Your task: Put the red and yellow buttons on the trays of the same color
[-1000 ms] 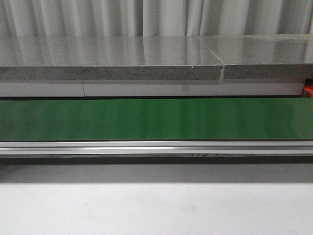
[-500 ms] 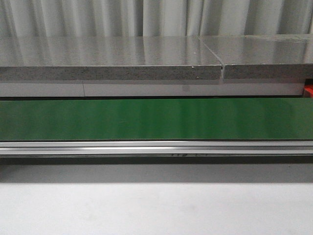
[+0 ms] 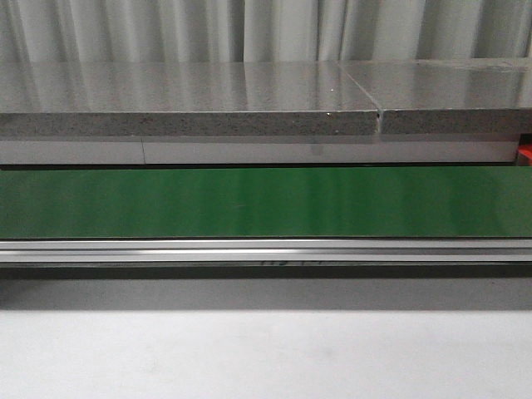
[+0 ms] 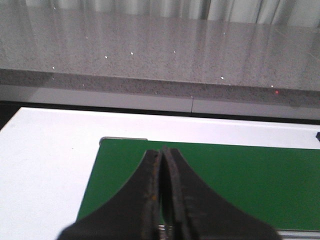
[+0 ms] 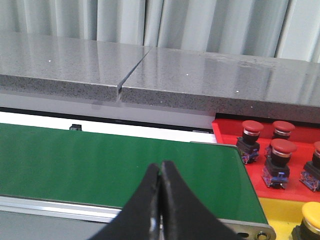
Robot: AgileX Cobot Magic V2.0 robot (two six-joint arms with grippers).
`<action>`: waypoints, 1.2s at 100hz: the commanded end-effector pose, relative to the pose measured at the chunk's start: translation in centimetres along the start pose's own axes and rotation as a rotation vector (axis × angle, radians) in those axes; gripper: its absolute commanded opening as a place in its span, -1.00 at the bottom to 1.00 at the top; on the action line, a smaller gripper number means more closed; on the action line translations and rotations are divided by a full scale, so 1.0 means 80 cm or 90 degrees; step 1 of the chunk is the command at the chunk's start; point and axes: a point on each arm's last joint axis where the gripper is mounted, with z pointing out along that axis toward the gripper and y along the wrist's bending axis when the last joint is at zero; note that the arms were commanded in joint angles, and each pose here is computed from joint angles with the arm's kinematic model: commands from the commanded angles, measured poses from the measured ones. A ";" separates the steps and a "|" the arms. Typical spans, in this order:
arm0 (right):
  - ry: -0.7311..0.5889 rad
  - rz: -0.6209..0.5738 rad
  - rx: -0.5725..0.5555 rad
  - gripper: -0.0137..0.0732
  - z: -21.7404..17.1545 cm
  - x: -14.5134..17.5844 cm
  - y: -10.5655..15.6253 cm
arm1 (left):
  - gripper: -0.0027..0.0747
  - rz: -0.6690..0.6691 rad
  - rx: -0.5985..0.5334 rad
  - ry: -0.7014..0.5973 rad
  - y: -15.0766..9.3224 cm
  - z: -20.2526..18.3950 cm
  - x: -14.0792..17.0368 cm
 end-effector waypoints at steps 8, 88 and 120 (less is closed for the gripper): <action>-0.069 -0.002 -0.002 -0.96 -0.003 -0.015 0.000 | -0.98 0.006 -0.003 -0.125 0.002 -0.018 -0.003; -0.068 -0.002 -0.002 -0.96 -0.003 -0.014 0.000 | -0.98 0.006 0.016 -0.210 0.007 -0.022 0.093; -0.068 -0.002 -0.002 -0.96 -0.003 -0.014 0.000 | -0.98 0.006 0.017 -0.212 0.007 -0.022 0.092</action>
